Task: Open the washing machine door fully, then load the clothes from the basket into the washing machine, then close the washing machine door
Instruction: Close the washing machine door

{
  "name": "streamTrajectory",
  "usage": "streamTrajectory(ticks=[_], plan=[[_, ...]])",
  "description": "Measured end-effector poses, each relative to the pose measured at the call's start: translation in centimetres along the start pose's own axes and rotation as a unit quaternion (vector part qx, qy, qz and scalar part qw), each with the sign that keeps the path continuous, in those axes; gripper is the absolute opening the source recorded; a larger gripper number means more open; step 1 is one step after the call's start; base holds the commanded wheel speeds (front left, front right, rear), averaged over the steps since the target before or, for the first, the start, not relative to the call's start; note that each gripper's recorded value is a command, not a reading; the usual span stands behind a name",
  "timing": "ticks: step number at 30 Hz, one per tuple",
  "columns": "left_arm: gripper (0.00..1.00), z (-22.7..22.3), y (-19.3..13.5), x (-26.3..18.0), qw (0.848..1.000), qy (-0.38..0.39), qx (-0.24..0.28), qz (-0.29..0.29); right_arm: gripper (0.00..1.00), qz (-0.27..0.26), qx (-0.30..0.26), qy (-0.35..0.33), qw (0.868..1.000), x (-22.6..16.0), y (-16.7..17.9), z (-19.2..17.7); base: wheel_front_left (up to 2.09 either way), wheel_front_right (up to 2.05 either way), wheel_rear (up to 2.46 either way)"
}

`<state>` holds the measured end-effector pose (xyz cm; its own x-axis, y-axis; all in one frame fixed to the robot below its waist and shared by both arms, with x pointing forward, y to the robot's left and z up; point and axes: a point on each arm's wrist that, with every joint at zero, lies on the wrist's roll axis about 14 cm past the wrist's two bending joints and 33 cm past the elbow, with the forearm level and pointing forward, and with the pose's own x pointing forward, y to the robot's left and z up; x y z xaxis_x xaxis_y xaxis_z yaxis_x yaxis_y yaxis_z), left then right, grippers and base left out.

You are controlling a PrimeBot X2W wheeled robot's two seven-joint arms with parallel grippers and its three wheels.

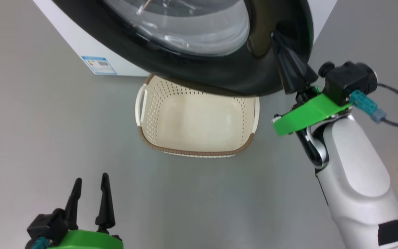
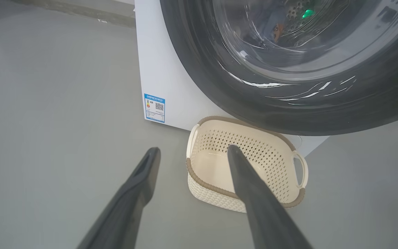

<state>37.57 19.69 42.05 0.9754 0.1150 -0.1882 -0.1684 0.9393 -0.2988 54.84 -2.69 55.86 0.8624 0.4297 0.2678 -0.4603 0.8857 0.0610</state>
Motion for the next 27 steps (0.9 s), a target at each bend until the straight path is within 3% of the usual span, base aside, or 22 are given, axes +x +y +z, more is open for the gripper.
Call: streamTrajectory(ticks=[27], plan=[[1.00,-3.5,-0.2,2.6,0.999,0.046,0.008,-0.013,0.00,0.000,-0.077,-0.015,0.997,7.2,-4.7,-1.9,0.00,0.00,0.00]])
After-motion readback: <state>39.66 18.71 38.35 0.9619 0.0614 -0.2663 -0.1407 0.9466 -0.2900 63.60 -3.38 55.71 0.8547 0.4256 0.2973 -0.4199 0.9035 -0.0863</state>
